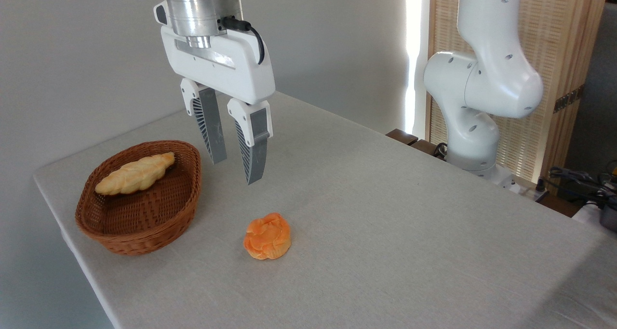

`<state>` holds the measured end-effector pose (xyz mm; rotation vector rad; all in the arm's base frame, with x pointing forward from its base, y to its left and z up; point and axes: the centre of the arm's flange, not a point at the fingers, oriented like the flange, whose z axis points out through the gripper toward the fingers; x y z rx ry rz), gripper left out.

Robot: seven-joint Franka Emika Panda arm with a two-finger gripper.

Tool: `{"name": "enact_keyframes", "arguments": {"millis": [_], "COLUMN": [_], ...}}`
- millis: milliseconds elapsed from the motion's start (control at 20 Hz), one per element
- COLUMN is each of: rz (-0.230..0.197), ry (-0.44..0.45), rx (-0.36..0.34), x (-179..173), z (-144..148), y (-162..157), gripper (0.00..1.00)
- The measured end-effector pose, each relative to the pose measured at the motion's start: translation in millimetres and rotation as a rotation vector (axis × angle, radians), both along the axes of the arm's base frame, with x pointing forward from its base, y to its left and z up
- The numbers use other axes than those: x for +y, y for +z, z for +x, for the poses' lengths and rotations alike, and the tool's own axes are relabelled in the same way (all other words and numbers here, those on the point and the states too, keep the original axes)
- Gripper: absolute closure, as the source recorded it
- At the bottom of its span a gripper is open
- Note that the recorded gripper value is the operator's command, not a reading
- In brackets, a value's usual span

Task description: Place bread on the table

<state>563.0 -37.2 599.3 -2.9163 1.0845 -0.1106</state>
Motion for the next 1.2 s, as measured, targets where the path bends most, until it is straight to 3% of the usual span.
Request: {"name": "enact_keyframes", "arguments": {"millis": [350, 550, 750, 1200], "rz": [0.007, 0.005, -0.044, -0.047], "ry": [-0.064, -0.05, -0.021, -0.051], "rx": [0.065, 0.06, 0.069, 0.091], "x": [11.0, 28.1, 40.5, 25.1], "z": [-6.5, -7.1, -9.8, -12.7], "y": [-4.3, 4.0, 13.1, 14.0], "gripper": [0.0, 0.0, 0.0, 0.0]}}
